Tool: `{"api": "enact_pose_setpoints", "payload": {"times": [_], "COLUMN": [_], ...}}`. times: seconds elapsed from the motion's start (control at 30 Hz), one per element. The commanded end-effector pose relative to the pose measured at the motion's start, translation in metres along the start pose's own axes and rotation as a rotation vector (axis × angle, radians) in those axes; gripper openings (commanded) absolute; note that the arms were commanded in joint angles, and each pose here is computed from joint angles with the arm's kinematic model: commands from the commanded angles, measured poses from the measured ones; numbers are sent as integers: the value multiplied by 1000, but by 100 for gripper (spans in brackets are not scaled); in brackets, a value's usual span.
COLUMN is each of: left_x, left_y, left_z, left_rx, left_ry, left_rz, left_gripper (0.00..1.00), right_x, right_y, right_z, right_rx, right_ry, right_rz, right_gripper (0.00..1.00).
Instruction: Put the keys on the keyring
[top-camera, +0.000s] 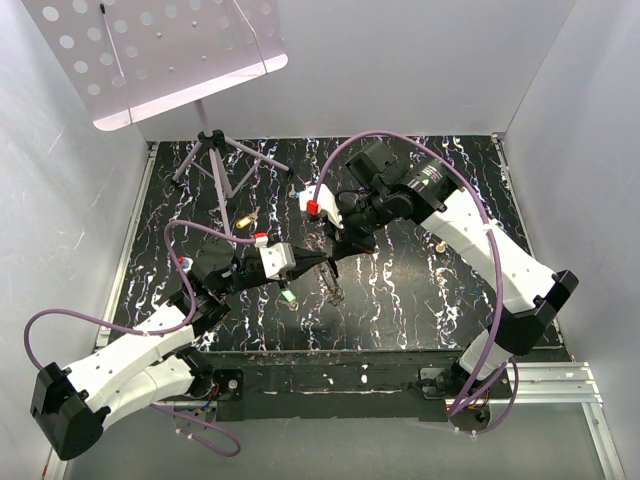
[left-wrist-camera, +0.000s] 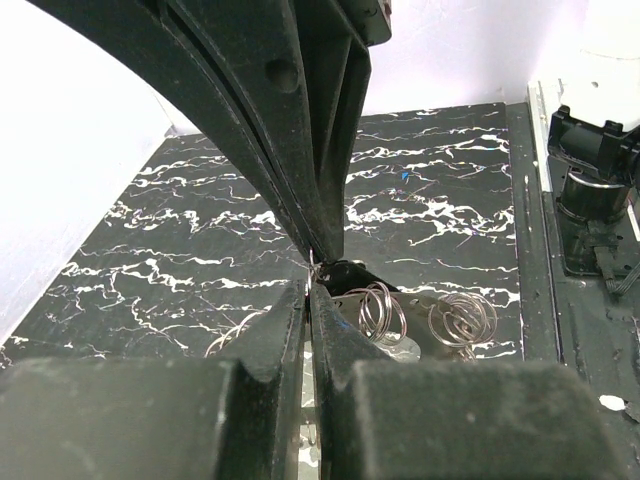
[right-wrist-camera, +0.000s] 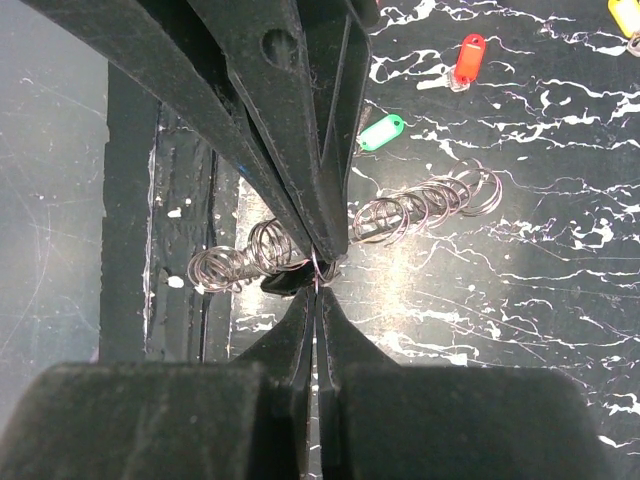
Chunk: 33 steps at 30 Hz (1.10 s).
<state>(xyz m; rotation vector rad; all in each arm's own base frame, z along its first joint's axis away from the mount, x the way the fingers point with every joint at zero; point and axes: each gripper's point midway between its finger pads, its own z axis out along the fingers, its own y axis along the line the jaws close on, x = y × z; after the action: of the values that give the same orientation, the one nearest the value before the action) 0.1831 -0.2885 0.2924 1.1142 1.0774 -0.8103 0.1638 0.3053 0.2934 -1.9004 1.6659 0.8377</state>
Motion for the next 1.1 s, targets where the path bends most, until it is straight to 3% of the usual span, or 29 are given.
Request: {"api": "enact_pose_setpoints", "payload": {"times": [0.0, 0.5, 0.87, 1.07], "left_x": [-22, -33, -61, -65], "left_y": [-3, -7, 3, 4], "left_z": [-2, -5, -10, -17], "left_rx": [11, 12, -85, -110], "left_ry": [-76, -153, -389, -454], "left_rz": [38, 28, -246, -285], "left_gripper": [0, 0, 0, 0], "right_x": [-4, -2, -27, -35], "right_y": [-2, 5, 18, 33], "right_z": [-4, -4, -13, -33], "right_rx": [30, -49, -129, -133], "right_ry": [-18, -59, -155, -198], "right_rz": [-3, 18, -54, -104], "right_gripper": [1, 1, 1, 45]}}
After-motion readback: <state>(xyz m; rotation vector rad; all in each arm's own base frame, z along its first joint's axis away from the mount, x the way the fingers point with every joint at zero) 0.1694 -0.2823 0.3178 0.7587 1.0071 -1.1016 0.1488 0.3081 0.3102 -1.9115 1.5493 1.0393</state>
